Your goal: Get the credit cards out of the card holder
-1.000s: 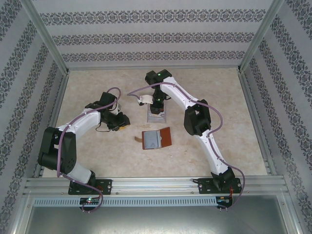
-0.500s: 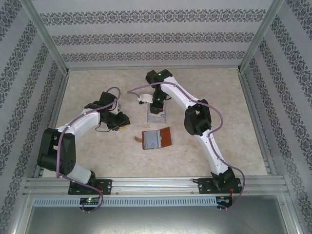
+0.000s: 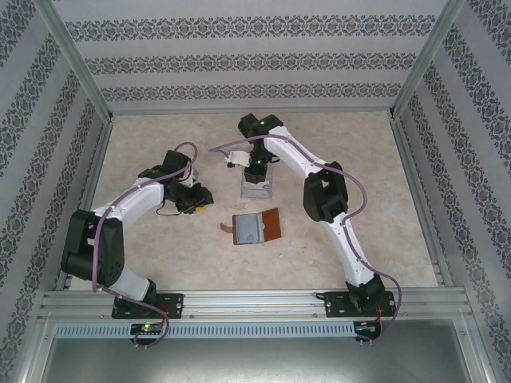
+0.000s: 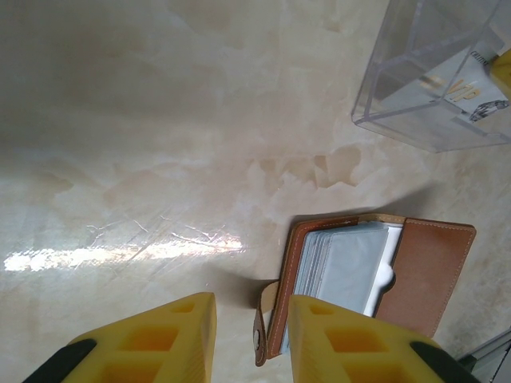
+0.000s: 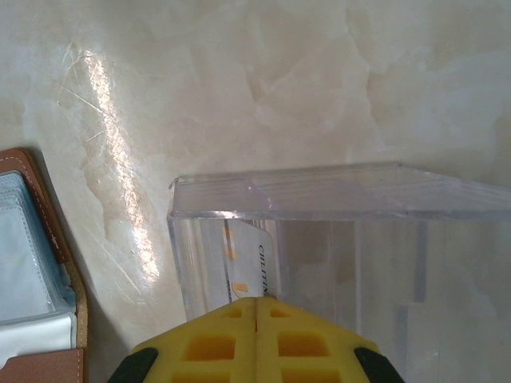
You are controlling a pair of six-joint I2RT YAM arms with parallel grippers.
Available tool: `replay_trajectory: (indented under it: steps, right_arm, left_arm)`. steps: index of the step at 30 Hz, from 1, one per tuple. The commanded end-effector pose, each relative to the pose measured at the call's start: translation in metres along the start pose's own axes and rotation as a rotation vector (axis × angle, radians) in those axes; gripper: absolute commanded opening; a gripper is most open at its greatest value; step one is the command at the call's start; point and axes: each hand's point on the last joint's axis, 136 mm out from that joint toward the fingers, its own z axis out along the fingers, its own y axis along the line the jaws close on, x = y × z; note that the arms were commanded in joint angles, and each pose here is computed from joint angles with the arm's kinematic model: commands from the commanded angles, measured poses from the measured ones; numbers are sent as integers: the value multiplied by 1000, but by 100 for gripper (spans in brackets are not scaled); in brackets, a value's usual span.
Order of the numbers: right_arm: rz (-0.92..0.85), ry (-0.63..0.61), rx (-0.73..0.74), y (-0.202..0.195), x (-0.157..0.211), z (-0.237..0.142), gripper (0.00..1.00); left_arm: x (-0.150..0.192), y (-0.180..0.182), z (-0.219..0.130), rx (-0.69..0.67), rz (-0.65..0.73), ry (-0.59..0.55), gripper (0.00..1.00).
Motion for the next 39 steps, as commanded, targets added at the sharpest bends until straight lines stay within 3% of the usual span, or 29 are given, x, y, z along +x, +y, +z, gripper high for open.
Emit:
replay_trajectory:
  steps: [1, 11, 28, 39]
  right_arm:
    - [1, -56, 8, 6, -5, -31, 0]
    - [20, 26, 74, -12, 12, -21, 0]
    - [20, 78, -7, -1, 21, 15, 0]
    - [12, 28, 34, -2, 11, -4, 0]
  left_arm:
    - [-1, -3, -8, 16, -5, -10, 29]
    - [-1, -3, -8, 15, -5, -10, 29]
    - [1, -1, -7, 8, -10, -6, 29]
    - [0, -7, -9, 24, 0, -6, 30]
